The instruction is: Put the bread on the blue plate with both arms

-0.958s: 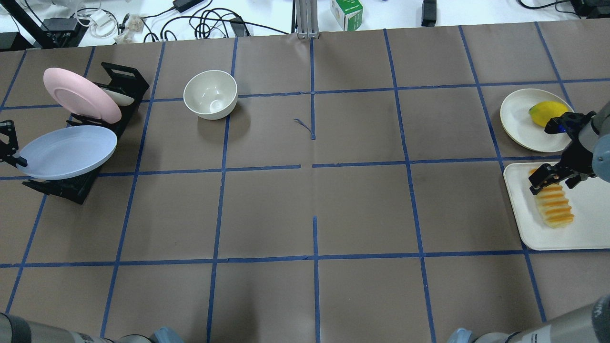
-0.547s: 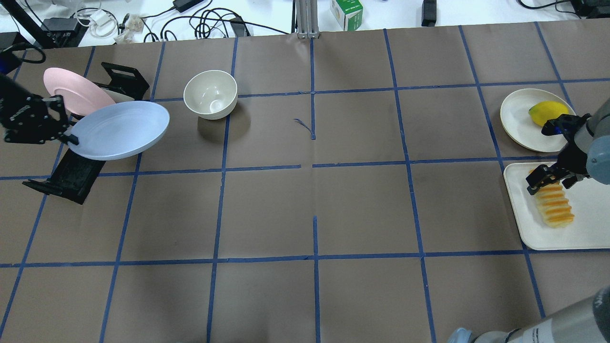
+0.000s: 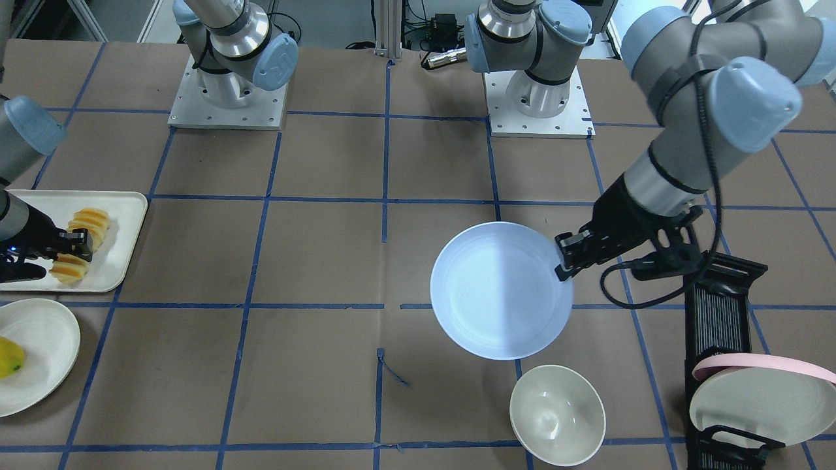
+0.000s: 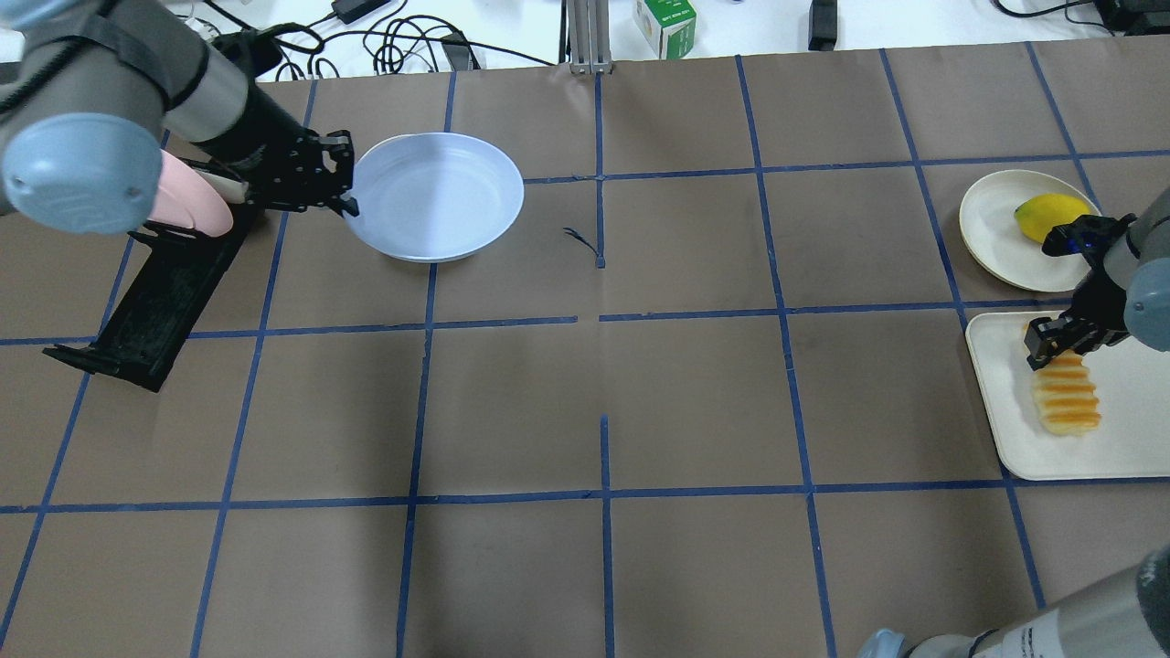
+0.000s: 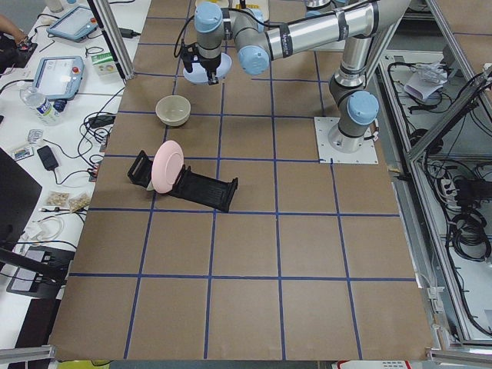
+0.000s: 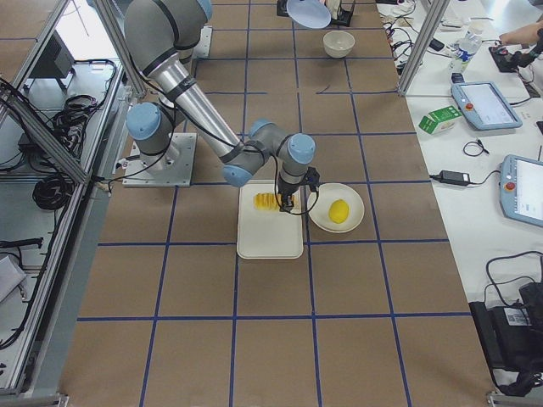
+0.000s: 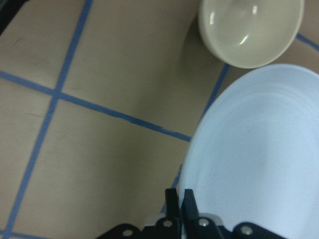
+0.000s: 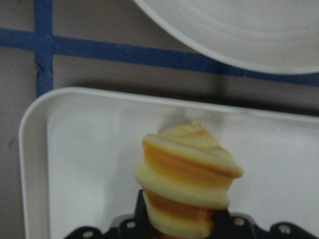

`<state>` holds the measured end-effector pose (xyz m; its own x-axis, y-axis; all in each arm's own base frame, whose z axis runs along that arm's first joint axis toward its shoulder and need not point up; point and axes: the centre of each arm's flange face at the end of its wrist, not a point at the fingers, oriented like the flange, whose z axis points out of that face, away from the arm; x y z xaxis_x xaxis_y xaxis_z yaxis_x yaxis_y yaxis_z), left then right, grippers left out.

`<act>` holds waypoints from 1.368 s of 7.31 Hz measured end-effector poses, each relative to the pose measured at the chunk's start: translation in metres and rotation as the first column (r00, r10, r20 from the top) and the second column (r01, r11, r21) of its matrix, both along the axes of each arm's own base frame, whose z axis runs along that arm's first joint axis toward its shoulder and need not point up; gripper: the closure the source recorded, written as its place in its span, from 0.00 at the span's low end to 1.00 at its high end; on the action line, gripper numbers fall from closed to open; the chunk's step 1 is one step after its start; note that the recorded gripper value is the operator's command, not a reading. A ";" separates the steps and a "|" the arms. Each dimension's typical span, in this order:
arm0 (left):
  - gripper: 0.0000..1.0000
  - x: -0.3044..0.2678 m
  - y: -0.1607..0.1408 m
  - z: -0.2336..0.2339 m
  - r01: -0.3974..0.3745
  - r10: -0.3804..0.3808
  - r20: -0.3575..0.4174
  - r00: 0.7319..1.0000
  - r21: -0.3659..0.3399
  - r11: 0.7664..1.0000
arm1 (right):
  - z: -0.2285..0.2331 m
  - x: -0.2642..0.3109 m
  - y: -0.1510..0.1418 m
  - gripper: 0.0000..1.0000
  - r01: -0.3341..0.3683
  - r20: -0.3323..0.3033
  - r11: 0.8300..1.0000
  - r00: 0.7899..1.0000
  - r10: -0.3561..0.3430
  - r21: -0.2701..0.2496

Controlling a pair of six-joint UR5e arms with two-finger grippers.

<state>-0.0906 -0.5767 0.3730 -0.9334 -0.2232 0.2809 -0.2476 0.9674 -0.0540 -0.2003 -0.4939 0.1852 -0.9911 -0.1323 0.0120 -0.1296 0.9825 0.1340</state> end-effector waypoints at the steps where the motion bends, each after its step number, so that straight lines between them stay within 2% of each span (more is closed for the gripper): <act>1: 1.00 -0.023 -0.002 -0.032 0.037 -0.038 -0.041 0.998 -0.019 0.999 | 0.013 -0.002 -0.003 1.00 0.002 -0.008 1.000 1.000 -0.002 -0.016; 4: 1.00 -0.084 0.012 -0.125 0.150 -0.154 -0.092 0.984 -0.048 0.987 | 0.060 0.000 -0.019 1.00 0.040 -0.010 0.999 0.999 -0.040 -0.024; 5: 0.67 -0.098 0.014 -0.149 0.179 -0.184 -0.092 0.979 -0.057 0.982 | 0.077 0.014 -0.026 1.00 0.052 -0.013 0.998 0.999 -0.052 -0.023; 6: 0.01 -0.112 0.016 -0.167 0.207 -0.213 -0.087 0.973 -0.070 0.976 | 0.094 0.036 -0.033 1.00 0.064 -0.017 0.998 0.998 -0.065 -0.022; 8: 0.00 -0.126 0.017 -0.177 0.232 -0.241 -0.076 0.968 -0.105 0.967 | 0.119 0.077 -0.043 1.00 0.093 -0.020 0.996 0.995 -0.093 -0.009; 9: 0.00 -0.125 0.014 -0.166 0.232 -0.240 -0.066 0.968 -0.120 0.965 | 0.126 0.092 -0.045 1.00 0.098 -0.015 0.995 0.995 -0.099 -0.005; 10: 0.00 -0.120 0.011 -0.148 0.230 -0.235 -0.042 0.971 -0.104 0.968 | 0.136 0.108 -0.048 1.00 0.110 -0.004 0.994 0.994 -0.110 -0.007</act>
